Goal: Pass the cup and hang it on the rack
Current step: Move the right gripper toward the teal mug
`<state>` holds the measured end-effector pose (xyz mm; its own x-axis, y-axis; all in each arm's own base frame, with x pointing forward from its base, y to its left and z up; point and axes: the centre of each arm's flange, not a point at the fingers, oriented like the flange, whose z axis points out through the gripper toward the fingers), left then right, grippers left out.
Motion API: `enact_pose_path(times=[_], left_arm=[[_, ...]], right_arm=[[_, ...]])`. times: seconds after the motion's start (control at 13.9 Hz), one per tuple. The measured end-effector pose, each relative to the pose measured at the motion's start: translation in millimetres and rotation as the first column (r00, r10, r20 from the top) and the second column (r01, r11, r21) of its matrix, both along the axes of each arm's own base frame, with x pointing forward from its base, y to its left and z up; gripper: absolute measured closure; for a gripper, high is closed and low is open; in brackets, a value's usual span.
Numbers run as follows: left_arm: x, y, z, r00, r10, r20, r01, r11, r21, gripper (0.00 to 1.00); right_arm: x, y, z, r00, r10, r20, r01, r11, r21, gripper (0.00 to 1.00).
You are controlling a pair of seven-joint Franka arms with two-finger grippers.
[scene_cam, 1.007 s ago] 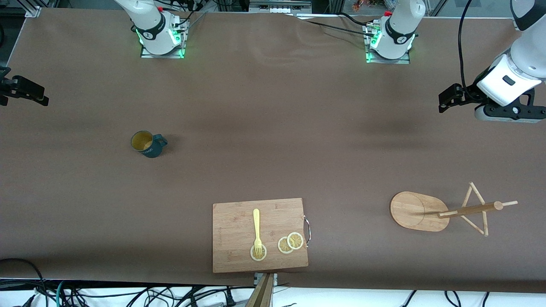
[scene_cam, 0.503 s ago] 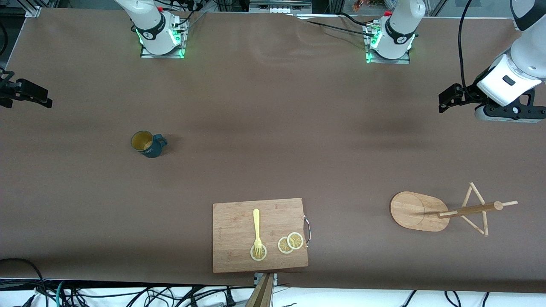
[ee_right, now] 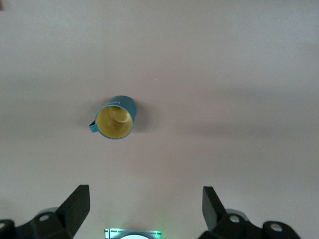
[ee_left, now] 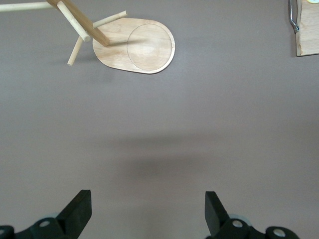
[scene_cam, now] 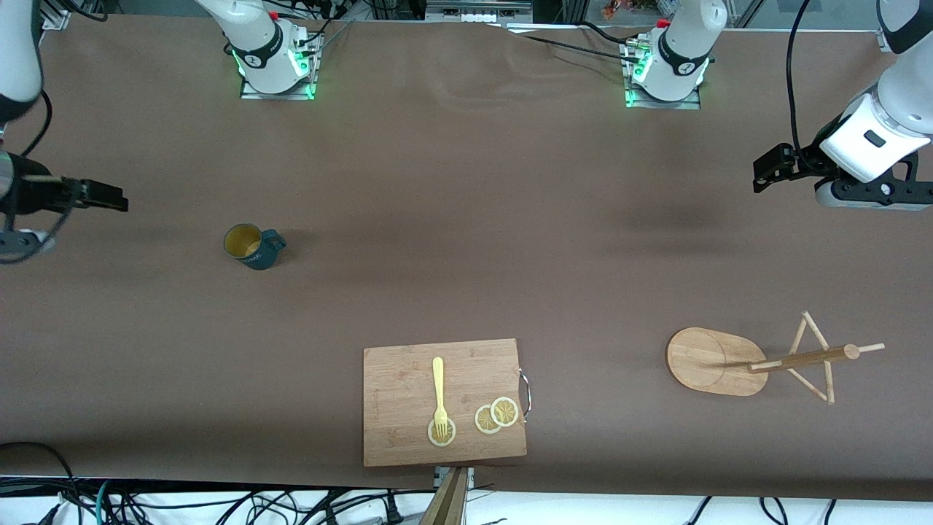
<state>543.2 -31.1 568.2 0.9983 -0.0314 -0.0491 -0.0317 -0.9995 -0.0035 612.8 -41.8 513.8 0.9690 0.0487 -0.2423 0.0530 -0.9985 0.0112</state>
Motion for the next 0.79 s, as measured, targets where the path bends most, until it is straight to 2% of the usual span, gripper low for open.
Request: enact_pose_path(times=[0.36, 0.5, 0.79], left_arm=[[0, 0, 0, 1.0, -0.001, -0.001, 0.001, 1.0, 0.0, 0.0], [0, 0, 0, 1.0, -0.001, -0.001, 0.001, 1.0, 0.0, 0.0], [0, 0, -1, 1.0, -0.001, -0.002, 0.001, 1.0, 0.0, 0.0]], right_arm=[[16, 19, -68, 0.999, 0.02, -0.032, -0.019, 0.999, 0.031, 0.0], [13, 21, -100, 0.999, 0.013, -0.037, -0.011, 0.999, 0.052, 0.0], [-4, 22, -164, 0.999, -0.018, -0.045, 0.02, 0.999, 0.049, 0.0]])
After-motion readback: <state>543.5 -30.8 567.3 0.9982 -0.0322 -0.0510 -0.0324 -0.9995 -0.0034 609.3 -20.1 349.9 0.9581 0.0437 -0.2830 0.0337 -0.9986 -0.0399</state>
